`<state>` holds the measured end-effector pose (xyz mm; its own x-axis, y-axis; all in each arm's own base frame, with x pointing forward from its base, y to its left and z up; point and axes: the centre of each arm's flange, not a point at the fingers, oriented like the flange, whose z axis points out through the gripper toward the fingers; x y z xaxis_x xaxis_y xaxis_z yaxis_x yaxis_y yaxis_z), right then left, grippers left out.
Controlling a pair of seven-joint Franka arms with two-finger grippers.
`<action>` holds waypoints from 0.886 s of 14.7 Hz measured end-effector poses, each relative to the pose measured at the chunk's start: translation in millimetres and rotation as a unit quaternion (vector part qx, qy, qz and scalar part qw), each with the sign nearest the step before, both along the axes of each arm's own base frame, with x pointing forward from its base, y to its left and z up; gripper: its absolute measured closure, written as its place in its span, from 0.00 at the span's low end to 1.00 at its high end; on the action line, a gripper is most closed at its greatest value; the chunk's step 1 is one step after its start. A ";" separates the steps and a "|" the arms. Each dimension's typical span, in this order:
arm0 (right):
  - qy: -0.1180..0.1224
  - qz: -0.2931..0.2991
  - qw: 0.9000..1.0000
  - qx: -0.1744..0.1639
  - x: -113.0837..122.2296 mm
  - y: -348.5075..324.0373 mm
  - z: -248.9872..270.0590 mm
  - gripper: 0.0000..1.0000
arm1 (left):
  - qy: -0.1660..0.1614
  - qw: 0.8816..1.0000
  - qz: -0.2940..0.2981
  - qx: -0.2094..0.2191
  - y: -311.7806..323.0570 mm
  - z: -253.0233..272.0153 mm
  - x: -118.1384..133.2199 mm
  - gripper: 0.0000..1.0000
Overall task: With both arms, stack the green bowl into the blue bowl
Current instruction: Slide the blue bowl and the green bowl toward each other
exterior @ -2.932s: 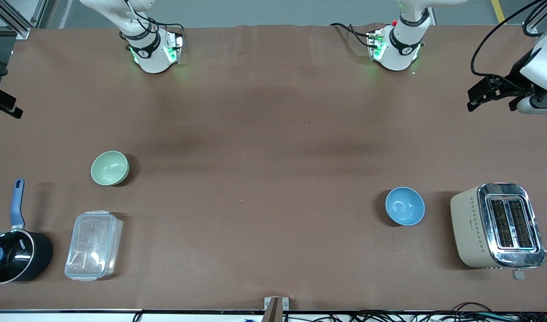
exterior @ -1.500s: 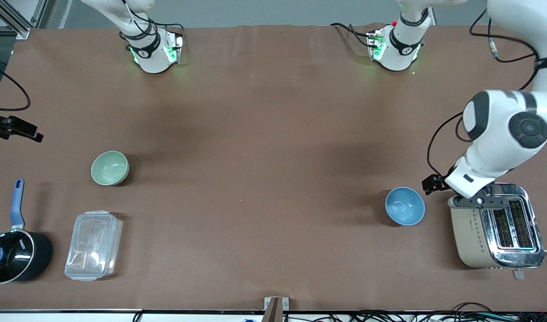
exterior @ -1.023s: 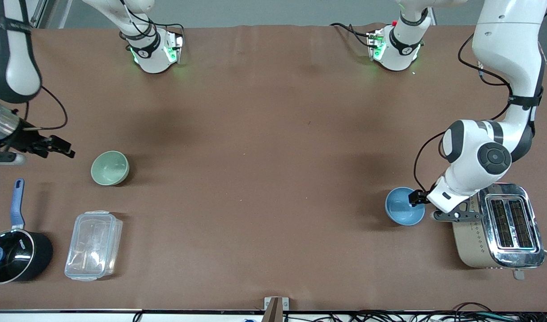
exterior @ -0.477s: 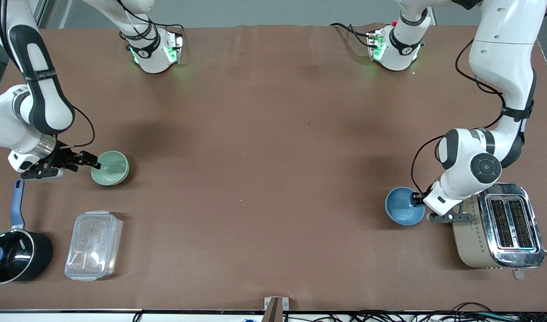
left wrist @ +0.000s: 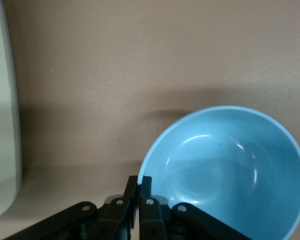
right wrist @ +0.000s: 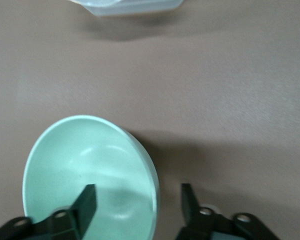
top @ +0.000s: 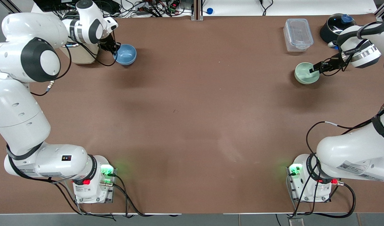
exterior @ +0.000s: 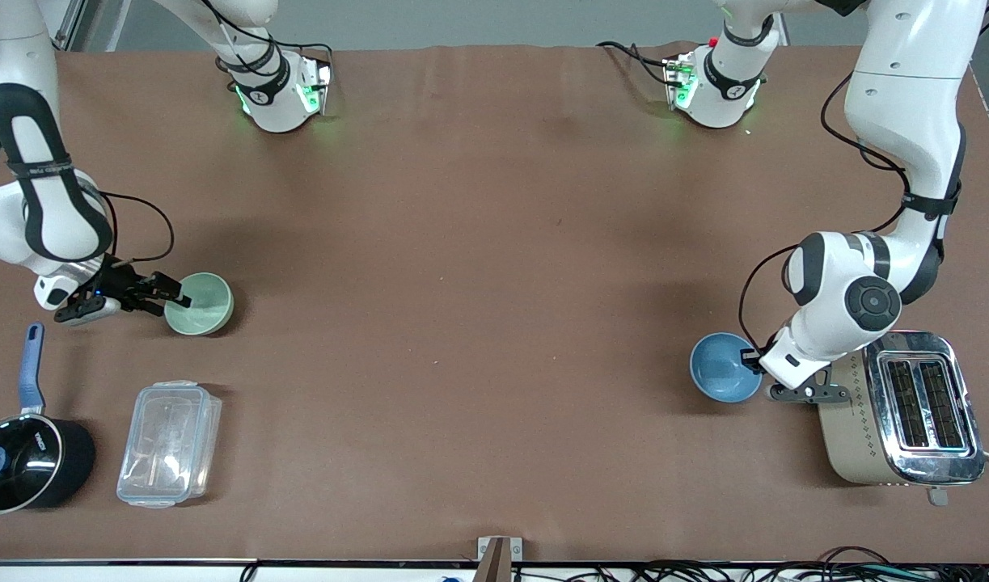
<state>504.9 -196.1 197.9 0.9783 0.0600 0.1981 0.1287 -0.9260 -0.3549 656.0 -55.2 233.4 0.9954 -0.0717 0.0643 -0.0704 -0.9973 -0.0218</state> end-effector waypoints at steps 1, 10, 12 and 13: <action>-0.004 -0.003 1.000 0.007 0.6 1.7 0.0 0.44 | 0.000 1.000 -0.001 -0.007 -13.6 2.7 -0.7 0.95; -0.007 -0.025 0.999 0.036 30.0 50.0 42.6 0.96 | 0.053 0.990 0.110 -0.073 -228.8 51.8 -58.0 0.95; -0.014 -0.026 0.999 0.032 40.3 76.1 77.1 0.96 | 0.060 0.986 0.136 -0.074 -279.6 51.8 -83.2 0.95; -0.009 -0.024 0.999 0.024 42.3 85.8 92.8 0.96 | 0.063 0.984 0.147 -0.075 -303.0 51.1 -94.5 0.95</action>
<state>547.2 -110.3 290.7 0.9759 0.0042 0.2180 0.0924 -0.9135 -0.3963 561.5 -358.2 284.6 0.9723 0.2219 -0.0729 0.2293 -0.9663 0.1170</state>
